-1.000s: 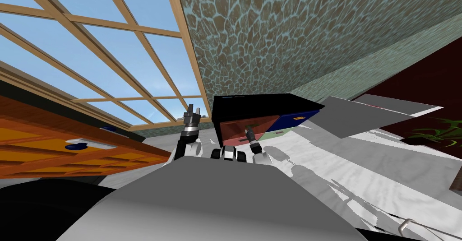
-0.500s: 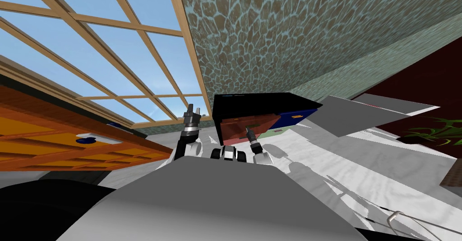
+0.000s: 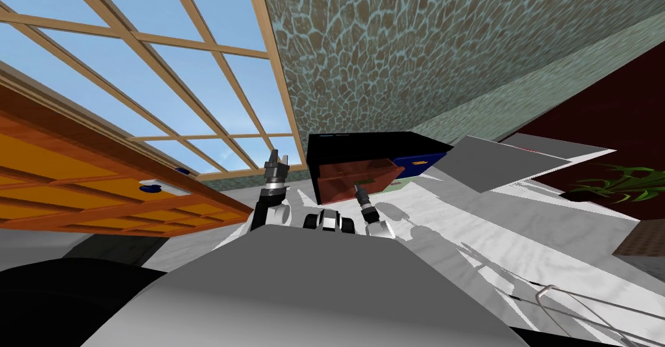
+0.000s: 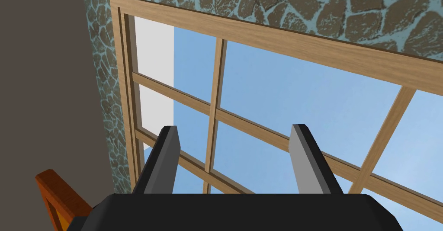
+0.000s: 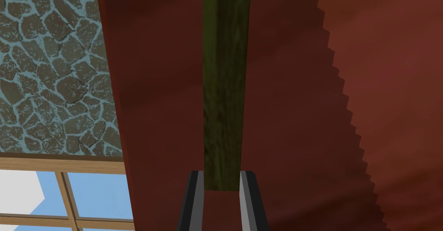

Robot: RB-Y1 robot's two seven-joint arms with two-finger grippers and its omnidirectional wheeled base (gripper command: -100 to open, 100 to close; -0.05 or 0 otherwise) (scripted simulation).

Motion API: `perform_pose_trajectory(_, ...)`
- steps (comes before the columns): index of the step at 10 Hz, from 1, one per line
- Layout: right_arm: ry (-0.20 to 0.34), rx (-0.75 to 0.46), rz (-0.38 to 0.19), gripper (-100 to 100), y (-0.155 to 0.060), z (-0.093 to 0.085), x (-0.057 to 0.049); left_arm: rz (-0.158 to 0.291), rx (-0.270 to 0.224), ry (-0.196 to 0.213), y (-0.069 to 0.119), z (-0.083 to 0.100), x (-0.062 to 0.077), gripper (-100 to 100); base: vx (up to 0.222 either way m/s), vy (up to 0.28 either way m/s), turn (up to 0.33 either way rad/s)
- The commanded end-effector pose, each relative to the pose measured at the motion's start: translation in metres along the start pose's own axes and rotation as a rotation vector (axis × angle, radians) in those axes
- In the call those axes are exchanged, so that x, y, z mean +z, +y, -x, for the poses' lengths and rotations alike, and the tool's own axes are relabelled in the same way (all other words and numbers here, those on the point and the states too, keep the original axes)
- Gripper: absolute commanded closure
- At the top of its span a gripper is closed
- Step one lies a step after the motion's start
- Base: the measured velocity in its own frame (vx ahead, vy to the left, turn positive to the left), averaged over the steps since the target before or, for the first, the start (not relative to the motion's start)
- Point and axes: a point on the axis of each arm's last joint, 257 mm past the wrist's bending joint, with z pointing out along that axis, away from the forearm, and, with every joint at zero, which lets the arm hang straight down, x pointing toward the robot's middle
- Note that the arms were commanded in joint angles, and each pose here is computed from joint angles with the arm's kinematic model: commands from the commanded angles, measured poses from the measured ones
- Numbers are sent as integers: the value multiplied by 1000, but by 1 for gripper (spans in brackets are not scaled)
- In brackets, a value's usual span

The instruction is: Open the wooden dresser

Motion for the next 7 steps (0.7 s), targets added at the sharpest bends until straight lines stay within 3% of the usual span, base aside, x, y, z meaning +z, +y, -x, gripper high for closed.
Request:
perform_pose_trajectory(1, -3, -1, -1, 100, -2, -2, -4, 0, 0, 0, 0, 0, 0, 0, -169, -32, -21)
perform_pose_trajectory(2, -5, -1, -2, 100, -2, -3, -6, 0, 0, 0, 0, 0, 0, 0, -178, -62, -7)
perform_pose_trajectory(3, -104, -113, 25, -100, 8, 21, 7, 0, 0, 0, 0, 0, 0, 0, -175, -61, 189)
perform_pose_trajectory(4, -154, -161, 12, -100, 4, 38, 17, 0, 0, 0, 0, 0, 0, 0, -108, -38, 89)
perform_pose_trajectory(7, -198, -318, 33, -100, 13, 48, 17, 0, 0, 0, 0, 0, 0, 0, 7, -1, -5)
